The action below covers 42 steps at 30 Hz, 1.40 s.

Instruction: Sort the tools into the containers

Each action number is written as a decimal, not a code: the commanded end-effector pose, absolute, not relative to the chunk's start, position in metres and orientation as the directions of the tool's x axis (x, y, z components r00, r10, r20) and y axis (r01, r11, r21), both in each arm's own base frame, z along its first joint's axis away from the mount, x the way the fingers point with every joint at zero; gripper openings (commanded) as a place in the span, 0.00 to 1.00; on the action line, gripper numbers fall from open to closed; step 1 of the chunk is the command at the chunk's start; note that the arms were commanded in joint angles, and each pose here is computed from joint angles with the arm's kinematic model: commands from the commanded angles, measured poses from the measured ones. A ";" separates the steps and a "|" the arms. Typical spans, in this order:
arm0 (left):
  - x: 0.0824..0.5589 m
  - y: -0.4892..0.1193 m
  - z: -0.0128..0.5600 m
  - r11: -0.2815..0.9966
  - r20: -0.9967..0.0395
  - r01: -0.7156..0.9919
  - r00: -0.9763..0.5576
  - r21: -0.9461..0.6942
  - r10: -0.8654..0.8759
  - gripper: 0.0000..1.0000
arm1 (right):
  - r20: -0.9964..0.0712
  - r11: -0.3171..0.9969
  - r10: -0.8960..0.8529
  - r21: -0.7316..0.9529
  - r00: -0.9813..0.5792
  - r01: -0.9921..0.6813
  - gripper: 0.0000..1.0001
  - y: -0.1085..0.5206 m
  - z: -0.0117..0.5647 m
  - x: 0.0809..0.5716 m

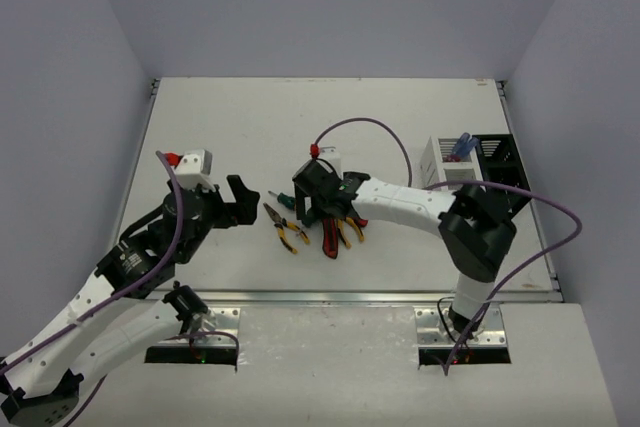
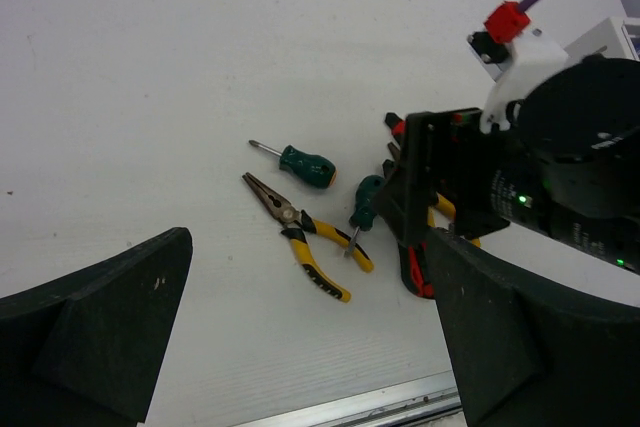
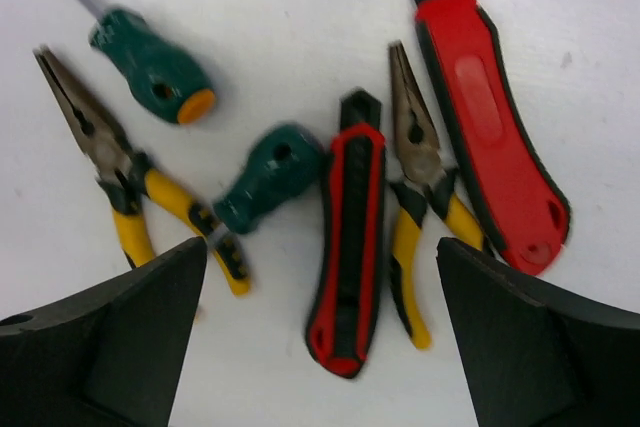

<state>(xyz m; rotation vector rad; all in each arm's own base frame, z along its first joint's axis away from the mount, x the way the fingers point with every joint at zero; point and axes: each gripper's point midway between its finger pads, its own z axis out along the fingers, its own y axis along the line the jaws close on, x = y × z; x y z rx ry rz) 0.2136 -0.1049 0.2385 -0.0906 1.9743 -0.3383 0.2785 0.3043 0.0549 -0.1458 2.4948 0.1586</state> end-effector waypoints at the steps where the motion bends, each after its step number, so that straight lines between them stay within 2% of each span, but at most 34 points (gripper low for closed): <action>1: 0.217 -0.111 0.248 0.948 -0.896 0.128 -0.385 -0.290 -0.222 1.00 | -0.678 0.996 0.082 0.086 -0.731 0.031 0.93 0.326 0.063 0.308; 2: 0.217 -0.111 0.248 0.948 -0.896 0.130 -0.383 -0.292 -0.224 1.00 | -0.684 0.996 0.076 0.078 -0.726 0.031 0.89 0.331 0.059 0.310; 4: 0.216 -0.109 0.250 0.946 -0.897 0.128 -0.377 -0.297 -0.230 1.00 | -0.685 0.997 0.074 0.062 -0.724 0.043 0.72 0.335 0.052 0.313; 9: 0.212 -0.106 0.257 0.939 -0.901 0.136 -0.352 -0.316 -0.252 1.00 | -0.675 0.995 0.099 0.041 -0.731 0.096 0.58 0.334 0.036 0.313; 12: 0.210 -0.106 0.262 0.933 -0.904 0.150 -0.337 -0.327 -0.262 1.00 | -0.671 0.995 0.087 0.029 -0.736 0.092 0.44 0.338 0.027 0.309; 29: 0.212 -0.099 0.260 0.940 -0.901 0.104 -0.336 -0.325 -0.274 1.00 | -0.624 0.994 0.083 -0.008 -0.777 0.112 0.44 0.340 0.005 0.296; 31: 0.211 -0.099 0.261 0.938 -0.901 0.104 -0.332 -0.330 -0.280 1.00 | -0.615 0.995 0.078 -0.007 -0.785 0.104 0.39 0.339 0.003 0.293; 32: 0.211 -0.098 0.261 0.938 -0.901 0.105 -0.330 -0.332 -0.282 1.00 | -0.614 0.995 0.078 -0.005 -0.785 0.102 0.34 0.339 0.003 0.293; 36: 0.210 -0.097 0.262 0.936 -0.901 0.106 -0.325 -0.335 -0.286 1.00 | -0.630 0.996 0.071 0.006 -0.773 0.087 0.01 0.338 0.016 0.294; 41: 0.210 -0.098 0.263 0.935 -0.901 0.110 -0.326 -0.336 -0.285 1.00 | -0.698 0.997 0.024 0.065 -0.715 -0.030 0.00 0.352 0.076 0.311; 42: 0.210 -0.098 0.263 0.935 -0.901 0.110 -0.325 -0.337 -0.286 1.00 | -0.726 0.995 0.002 0.072 -0.688 -0.074 0.00 0.349 0.105 0.317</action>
